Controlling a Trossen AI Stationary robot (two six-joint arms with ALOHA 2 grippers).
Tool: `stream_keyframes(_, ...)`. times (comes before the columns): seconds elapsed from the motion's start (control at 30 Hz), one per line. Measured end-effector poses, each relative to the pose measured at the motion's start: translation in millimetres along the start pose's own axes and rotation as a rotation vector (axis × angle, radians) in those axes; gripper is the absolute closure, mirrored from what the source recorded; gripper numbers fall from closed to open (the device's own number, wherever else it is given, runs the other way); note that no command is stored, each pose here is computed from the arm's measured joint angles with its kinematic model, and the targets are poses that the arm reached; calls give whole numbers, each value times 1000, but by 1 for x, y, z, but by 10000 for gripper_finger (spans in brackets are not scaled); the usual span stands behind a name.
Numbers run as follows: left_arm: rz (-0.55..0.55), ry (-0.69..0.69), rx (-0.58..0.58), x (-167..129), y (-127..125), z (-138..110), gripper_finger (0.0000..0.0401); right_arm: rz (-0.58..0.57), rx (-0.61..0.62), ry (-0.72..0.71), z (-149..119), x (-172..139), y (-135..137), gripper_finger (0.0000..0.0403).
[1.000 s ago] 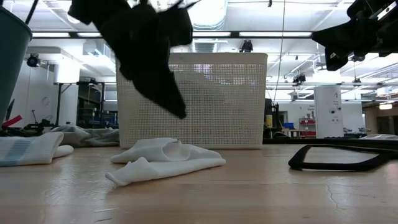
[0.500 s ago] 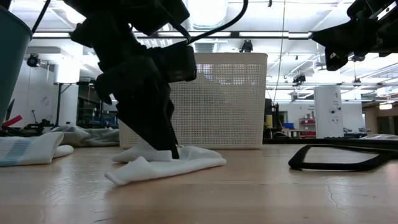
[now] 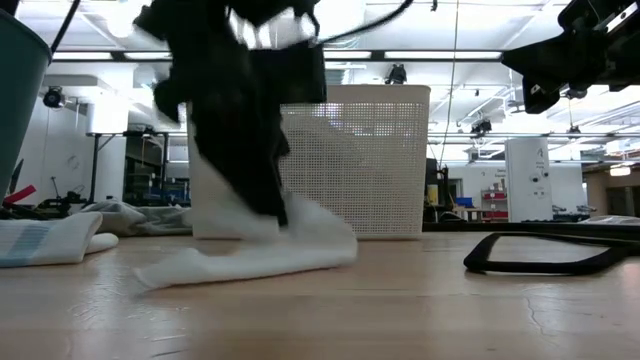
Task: Pick & Place Cloths
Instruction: Put the white sock into the green bin
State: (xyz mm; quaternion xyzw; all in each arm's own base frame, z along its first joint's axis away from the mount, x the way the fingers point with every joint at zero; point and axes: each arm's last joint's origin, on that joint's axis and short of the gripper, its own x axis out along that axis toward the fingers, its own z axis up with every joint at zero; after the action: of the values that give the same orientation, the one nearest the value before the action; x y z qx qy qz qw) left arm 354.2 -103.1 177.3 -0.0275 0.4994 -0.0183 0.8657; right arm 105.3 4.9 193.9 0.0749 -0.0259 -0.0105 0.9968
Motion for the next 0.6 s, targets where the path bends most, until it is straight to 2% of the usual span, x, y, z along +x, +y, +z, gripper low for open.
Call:
stream_keyframes(0.17, -3, 70, -9, -60, -3, 24, 382, 0, 0, 0, 0, 0, 0, 394)
stream_keyframes(0.33, -73, 70, -115, -136, -5, 38, 378, 0, 0, 0, 0, 0, 0, 394)
stream_keyframes(0.47, -169, 86, -252, -194, -7, 31, 376, 0, 0, 0, 0, 0, 0, 394)
stream_keyframes(0.6, -288, 72, -420, -242, -11, 12, 376, -1, 0, 0, 0, 0, 0, 394)
